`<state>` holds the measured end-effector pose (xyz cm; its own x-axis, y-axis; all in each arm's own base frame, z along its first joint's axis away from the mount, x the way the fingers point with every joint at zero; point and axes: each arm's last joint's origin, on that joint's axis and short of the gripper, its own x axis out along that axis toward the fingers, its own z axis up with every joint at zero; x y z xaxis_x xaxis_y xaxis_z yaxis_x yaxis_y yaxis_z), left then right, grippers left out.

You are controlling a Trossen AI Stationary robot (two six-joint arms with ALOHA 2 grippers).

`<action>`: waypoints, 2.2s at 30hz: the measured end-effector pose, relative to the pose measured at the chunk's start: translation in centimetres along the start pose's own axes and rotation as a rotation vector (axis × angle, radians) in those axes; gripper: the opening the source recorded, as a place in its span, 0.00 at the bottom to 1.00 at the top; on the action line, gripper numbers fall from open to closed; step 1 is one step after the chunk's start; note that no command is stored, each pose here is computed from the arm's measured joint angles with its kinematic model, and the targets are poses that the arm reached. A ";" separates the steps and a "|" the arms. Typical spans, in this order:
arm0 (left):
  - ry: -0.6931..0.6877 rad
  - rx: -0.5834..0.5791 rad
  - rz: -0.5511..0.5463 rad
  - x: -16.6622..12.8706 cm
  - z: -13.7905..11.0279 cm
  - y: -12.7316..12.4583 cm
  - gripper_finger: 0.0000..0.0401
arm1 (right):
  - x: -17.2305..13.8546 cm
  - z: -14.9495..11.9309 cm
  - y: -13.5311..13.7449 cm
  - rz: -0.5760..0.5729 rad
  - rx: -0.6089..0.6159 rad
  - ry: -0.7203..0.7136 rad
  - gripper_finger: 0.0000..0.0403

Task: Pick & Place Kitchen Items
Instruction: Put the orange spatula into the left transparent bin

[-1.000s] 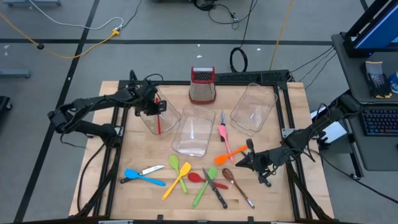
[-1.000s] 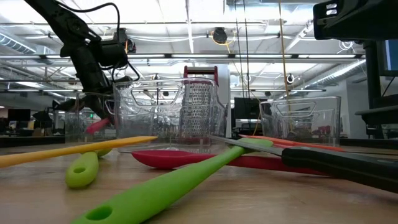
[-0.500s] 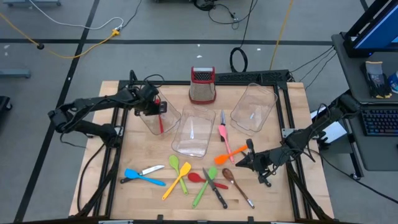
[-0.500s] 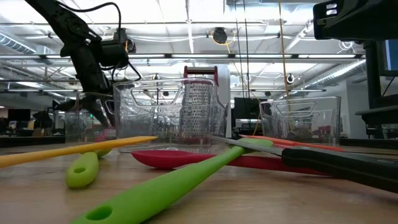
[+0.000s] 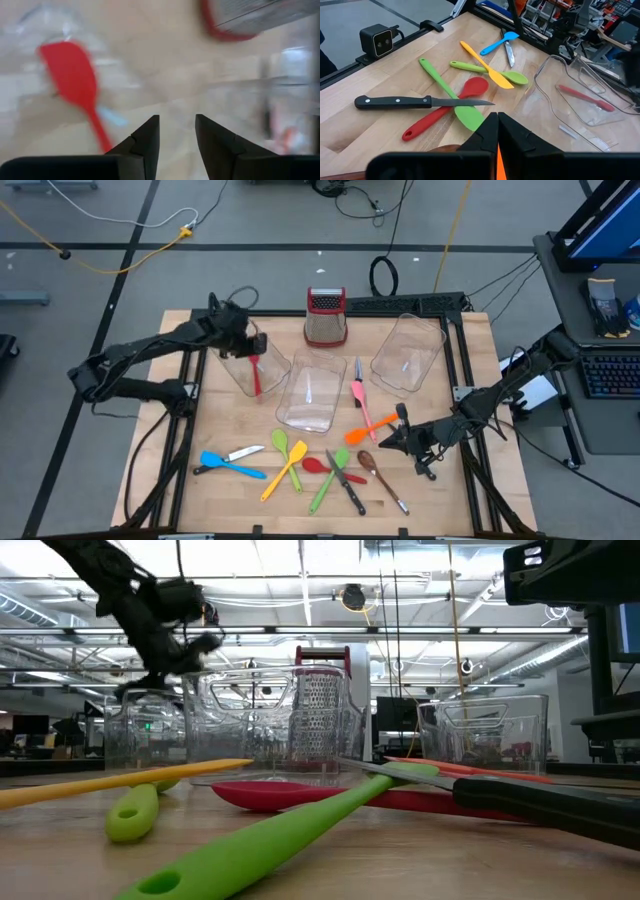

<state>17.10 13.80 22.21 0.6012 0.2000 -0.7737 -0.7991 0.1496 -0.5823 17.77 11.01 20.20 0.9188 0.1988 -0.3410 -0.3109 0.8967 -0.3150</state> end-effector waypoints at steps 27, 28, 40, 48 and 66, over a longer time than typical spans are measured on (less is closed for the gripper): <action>-0.030 0.251 -0.318 -10.9 -11.1 -5.1 0.02 | 0.0 0.0 0.0 0.001 0.001 -0.002 0.00; -0.026 0.259 -0.317 -10.9 -11.6 -5.2 0.01 | 0.0 0.0 0.0 0.000 0.002 -0.005 0.00; -0.044 0.615 -0.291 -10.3 -15.9 -5.4 0.01 | 0.1 0.1 -0.3 -0.029 -0.055 -0.005 0.01; -0.079 0.752 -0.319 -8.4 -17.2 -4.0 0.01 | 0.8 -1.3 -0.2 -0.163 -0.192 0.140 0.09; -0.115 0.779 -0.497 -8.9 -17.2 -1.9 0.04 | 2.0 -5.5 0.3 -0.161 -0.017 0.464 0.50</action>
<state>13.34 -4.91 25.89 0.9041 0.0267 -0.4264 -0.2495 0.8433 -0.4761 18.18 9.52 14.58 0.7512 -0.1427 -0.6445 -0.1811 0.8943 -0.4091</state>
